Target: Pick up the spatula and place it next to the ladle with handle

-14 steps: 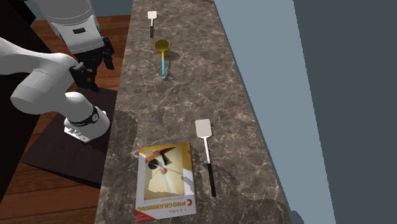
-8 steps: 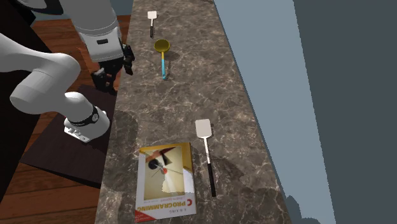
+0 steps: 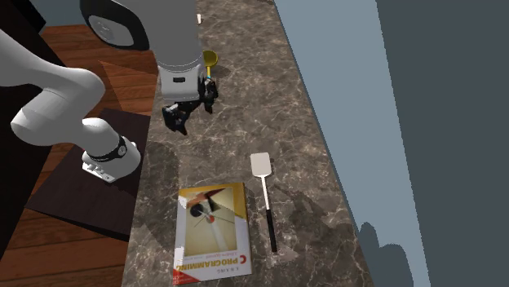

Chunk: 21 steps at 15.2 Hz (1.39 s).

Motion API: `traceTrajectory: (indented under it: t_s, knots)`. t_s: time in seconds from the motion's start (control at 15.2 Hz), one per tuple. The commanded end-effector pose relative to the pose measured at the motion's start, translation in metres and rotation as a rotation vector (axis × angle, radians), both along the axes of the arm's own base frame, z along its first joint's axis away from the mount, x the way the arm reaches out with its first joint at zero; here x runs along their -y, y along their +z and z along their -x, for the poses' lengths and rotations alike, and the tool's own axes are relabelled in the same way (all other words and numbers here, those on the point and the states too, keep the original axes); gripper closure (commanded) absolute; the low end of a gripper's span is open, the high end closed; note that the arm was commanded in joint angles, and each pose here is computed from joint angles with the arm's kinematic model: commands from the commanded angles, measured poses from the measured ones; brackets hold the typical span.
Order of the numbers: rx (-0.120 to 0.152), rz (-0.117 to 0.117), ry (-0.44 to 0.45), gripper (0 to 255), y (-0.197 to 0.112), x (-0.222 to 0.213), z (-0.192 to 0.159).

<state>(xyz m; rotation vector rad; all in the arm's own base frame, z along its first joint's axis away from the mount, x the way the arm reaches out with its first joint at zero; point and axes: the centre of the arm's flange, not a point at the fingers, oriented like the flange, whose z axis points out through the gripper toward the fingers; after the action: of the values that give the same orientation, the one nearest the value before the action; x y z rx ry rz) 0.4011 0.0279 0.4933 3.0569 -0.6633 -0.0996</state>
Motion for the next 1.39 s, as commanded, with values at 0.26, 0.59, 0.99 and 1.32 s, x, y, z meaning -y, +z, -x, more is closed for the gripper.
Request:
traceTrajectory:
  t_s: [0.26,0.59,0.99,1.32]
  knots:
    - [0.033,0.023,-0.239,0,-0.037,0.010,-0.066]
    - [0.059,0.042,-0.433,0,-0.066,0.029,-0.118]
    - [0.089,0.065,-0.667,0,-0.098,0.065,-0.175]
    - [0.107,0.078,-0.799,0,-0.120,0.092,-0.203]
